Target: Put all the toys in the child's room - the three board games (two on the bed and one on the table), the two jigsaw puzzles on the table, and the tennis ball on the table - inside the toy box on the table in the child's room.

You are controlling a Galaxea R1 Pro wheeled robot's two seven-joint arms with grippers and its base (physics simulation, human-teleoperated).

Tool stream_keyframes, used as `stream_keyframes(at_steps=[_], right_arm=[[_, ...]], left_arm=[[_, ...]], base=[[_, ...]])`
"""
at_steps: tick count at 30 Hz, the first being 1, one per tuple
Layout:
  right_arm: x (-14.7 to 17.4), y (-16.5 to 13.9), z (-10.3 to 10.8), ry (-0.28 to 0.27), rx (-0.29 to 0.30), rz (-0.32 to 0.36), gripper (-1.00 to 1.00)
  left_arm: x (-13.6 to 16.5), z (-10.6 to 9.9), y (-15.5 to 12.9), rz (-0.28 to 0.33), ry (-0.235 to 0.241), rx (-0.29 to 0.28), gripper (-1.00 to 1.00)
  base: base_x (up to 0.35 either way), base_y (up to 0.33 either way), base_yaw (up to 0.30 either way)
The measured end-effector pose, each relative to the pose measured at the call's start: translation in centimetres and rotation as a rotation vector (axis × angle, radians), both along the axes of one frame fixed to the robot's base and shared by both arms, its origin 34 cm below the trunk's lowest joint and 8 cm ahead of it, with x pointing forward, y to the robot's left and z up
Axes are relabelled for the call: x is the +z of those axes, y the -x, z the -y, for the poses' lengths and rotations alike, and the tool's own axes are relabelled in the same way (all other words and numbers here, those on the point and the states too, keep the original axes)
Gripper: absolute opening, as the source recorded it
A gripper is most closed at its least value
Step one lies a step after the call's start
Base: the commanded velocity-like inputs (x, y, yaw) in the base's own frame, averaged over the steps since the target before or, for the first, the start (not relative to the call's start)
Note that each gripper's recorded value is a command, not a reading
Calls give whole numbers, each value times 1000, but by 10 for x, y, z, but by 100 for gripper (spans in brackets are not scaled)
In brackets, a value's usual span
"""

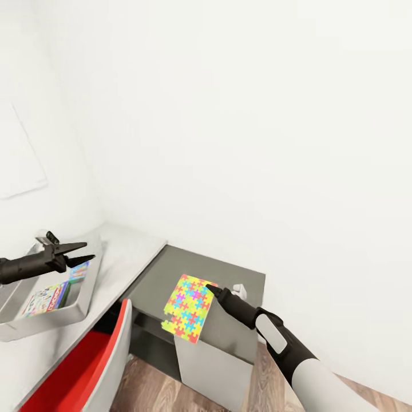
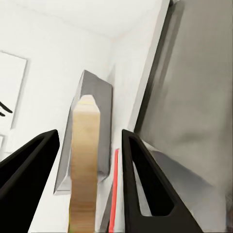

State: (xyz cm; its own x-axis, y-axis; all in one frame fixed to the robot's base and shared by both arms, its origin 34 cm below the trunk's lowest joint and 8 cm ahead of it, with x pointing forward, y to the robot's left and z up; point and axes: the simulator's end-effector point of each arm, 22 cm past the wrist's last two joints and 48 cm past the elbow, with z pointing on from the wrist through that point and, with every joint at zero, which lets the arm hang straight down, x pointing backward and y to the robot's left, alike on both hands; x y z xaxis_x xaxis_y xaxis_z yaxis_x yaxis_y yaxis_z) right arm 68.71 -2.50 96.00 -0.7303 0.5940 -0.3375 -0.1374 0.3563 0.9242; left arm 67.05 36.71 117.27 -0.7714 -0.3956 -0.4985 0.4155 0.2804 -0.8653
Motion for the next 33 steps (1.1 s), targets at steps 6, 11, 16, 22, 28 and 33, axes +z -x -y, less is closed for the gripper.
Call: stream_keyframes(at_steps=[6, 11, 16, 22, 28, 33], right_arm=[[0, 0, 0, 0, 0, 0, -100], [0, 0, 1, 1, 0, -1, -100], [0, 1, 1, 1, -1, 0, -100], [-1, 1, 0, 0, -1, -1, -100], [-1, 1, 1, 0, -2, -1, -100], [-1, 1, 1, 0, -2, -1, -100]], left_arm=[[0, 1, 0, 1, 2, -2, 100], [0, 1, 0, 1, 1, -2, 100], [0, 1, 0, 1, 1, -2, 100], [0, 1, 0, 1, 1, -2, 100], [0, 1, 0, 1, 1, -1, 100], [0, 1, 0, 2, 1, -2, 100]], base=[[-76, -62, 288], [-7, -6, 132], [-1, -1, 19], [0, 0, 2], [0, 0, 0], [0, 0, 0]])
